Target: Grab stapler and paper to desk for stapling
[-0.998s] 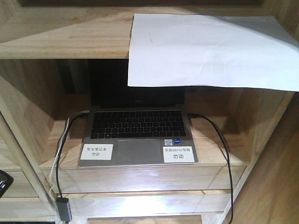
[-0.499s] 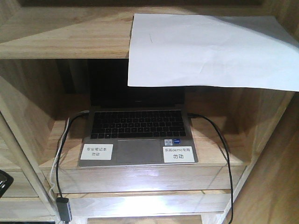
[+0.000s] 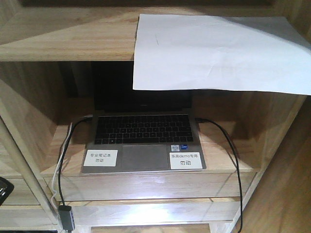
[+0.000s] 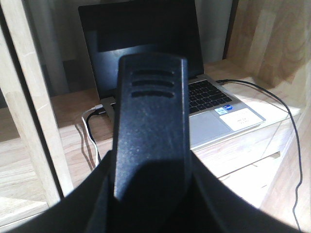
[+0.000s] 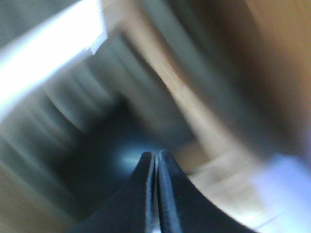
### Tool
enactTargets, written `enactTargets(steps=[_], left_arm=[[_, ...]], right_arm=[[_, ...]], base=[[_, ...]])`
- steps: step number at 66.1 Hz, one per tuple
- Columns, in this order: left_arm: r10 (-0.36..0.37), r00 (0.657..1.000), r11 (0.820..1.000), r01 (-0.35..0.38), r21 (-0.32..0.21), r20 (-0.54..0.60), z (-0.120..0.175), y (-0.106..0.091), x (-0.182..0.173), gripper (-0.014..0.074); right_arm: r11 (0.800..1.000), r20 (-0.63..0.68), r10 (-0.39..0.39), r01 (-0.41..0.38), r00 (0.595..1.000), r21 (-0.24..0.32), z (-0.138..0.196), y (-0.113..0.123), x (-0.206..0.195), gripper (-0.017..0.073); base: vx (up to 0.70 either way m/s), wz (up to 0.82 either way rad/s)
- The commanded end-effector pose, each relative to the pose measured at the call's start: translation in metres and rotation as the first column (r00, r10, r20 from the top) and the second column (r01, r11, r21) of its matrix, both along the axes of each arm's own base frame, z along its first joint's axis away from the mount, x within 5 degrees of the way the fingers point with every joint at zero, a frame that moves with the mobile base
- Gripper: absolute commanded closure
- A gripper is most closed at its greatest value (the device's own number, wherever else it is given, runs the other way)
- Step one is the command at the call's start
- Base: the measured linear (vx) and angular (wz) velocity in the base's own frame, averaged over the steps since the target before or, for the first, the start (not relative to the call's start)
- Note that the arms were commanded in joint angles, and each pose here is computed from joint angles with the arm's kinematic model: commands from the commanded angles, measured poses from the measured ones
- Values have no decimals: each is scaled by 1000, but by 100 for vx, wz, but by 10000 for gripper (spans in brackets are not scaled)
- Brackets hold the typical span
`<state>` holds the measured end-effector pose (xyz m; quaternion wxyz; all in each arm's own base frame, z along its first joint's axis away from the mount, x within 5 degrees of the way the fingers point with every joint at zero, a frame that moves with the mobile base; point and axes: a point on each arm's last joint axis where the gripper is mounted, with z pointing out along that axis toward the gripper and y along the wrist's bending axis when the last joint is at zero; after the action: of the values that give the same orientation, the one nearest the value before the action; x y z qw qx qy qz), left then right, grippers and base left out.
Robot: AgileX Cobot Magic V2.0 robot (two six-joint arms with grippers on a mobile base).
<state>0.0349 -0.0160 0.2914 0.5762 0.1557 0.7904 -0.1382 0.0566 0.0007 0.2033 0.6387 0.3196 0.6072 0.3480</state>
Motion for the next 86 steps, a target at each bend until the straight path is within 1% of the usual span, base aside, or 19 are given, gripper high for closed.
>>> enactTargets(steps=[1, 4, 6, 13, 17, 22, 25, 29, 32, 35, 39, 45, 47, 55, 59, 66, 70, 86], left_arm=[[5, 992, 998, 2, -61, 124, 20, -1, 1, 601], [5, 992, 998, 2, -61, 124, 20, -1, 1, 601], [5, 992, 998, 2, -61, 124, 20, -1, 1, 601], [5, 992, 998, 2, -61, 124, 20, -1, 1, 601], [5, 992, 998, 2, -61, 124, 20, -1, 1, 601], [5, 992, 998, 2, -61, 124, 20, -1, 1, 601], [5, 992, 998, 3, -60, 125, 20, -1, 1, 601], [5, 992, 998, 3, -60, 125, 20, -1, 1, 601], [5, 992, 998, 3, -60, 125, 20, -1, 1, 601], [5, 992, 998, 3, -60, 125, 20, -1, 1, 601], [5, 992, 998, 3, -60, 125, 20, -1, 1, 601], [5, 992, 998, 3, -60, 125, 20, -1, 1, 601], [5, 992, 998, 3, -60, 125, 20, -1, 1, 601], [5, 992, 998, 3, -60, 125, 20, -1, 1, 601], [5, 992, 998, 3, -60, 125, 20, -1, 1, 601], [5, 992, 998, 3, -60, 125, 20, -1, 1, 601], [5, 992, 998, 3, -60, 125, 20, -1, 1, 601], [5, 992, 998, 3, -60, 125, 20, -1, 1, 601]], right_arm=[[979, 57, 19, -30, 998, 202, 4, 1, -1, 568], [968, 55, 22, -35, 998, 248, 4, 1, -1, 567], [967, 63, 26, -41, 998, 251, 5, 1, -1, 566], [975, 118, 75, -97, 990, 198, 11, 5, -1, 546], [970, 143, 138, -163, 980, 182, 14, 10, 2, 510], [951, 182, 234, -263, 955, 161, 21, 18, 7, 448], [935, 200, 286, -319, 937, 157, 24, 23, 11, 398], [915, 227, 338, -375, 913, 148, 27, 28, 16, 323], [906, 225, 366, -401, 903, 135, 29, 32, 23, 253], [897, 247, 392, -427, 886, 111, 33, 36, 29, 194], [887, 256, 417, -452, 872, 94, 35, 40, 39, 127], [865, 304, 449, -494, 840, 87, 43, 46, 52, 56], [857, 326, 458, -508, 827, 85, 46, 47, 56, 45], [834, 348, 485, -544, 802, 92, 53, 54, 78, 37], [823, 349, 504, -562, 790, 85, 56, 57, 89, 39], [804, 354, 540, -593, 764, 54, 64, 64, 105, 39], [802, 356, 543, -596, 760, 49, 68, 65, 113, 39], [810, 376, 524, -583, 764, 56, 81, 69, 145, 39]], base=[[0, 0], [0, 0], [0, 0], [0, 0], [0, 0], [0, 0], [0, 0], [0, 0], [0, 0], [0, 0], [0, 0], [0, 0], [0, 0], [0, 0], [0, 0], [0, 0], [0, 0], [0, 0]])
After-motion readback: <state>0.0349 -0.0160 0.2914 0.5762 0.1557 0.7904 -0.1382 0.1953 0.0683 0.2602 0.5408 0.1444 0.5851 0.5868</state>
